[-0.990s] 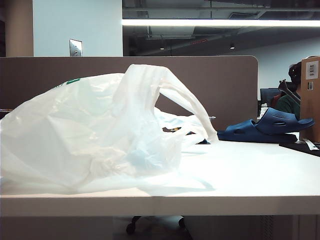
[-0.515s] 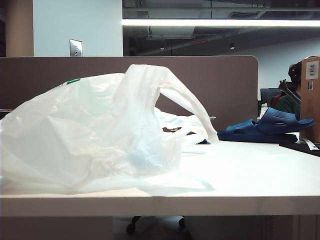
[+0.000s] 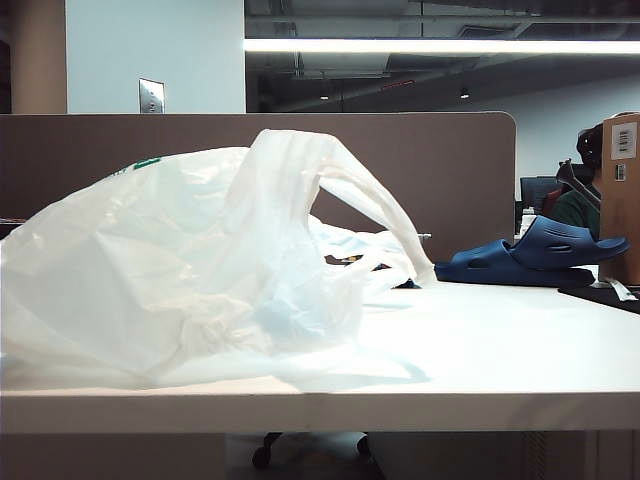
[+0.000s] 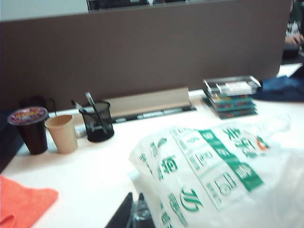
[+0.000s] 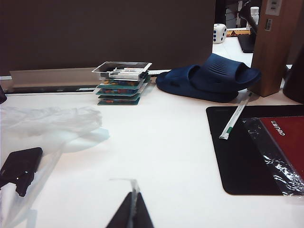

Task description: Put the power bank into the bag.

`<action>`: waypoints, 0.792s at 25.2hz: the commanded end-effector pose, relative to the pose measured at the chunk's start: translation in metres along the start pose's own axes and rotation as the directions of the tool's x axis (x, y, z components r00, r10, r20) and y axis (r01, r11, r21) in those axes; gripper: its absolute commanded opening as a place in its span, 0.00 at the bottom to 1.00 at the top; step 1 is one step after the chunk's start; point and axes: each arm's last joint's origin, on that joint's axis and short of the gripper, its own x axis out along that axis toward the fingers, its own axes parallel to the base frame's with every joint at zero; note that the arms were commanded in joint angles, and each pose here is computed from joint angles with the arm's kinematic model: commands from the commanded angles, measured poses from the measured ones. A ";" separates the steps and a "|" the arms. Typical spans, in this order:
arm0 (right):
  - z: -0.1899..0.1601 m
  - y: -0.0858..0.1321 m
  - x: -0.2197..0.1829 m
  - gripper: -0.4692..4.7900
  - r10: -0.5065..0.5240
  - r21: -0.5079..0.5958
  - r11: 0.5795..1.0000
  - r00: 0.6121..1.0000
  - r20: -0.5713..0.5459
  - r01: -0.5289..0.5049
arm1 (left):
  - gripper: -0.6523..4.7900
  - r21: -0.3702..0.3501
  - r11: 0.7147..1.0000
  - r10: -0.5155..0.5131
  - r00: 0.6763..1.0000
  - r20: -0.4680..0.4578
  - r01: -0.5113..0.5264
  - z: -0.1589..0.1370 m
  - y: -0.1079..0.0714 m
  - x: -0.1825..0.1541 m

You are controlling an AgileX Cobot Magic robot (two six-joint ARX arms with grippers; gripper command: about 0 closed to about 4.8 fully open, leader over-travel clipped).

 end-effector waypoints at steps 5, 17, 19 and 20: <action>-0.010 -0.002 0.010 0.07 0.001 0.003 1.000 0.999 0.055 -0.001 | 0.11 0.001 1.000 0.012 0.994 0.108 -0.012 -0.017 -0.001 0.019; -0.058 -0.011 0.040 0.07 0.003 -0.014 1.000 0.998 0.065 -0.002 | 0.11 0.003 1.000 0.016 0.988 0.151 -0.017 -0.065 -0.006 0.043; -0.068 -0.012 0.044 0.07 0.006 -0.016 1.000 0.997 0.071 -0.005 | 0.11 0.003 1.000 0.018 0.985 0.172 -0.019 -0.076 -0.007 0.047; -0.070 -0.012 0.045 0.07 0.006 -0.018 1.000 0.997 0.074 -0.005 | 0.11 0.004 1.000 0.016 0.984 0.176 -0.017 -0.080 -0.007 0.048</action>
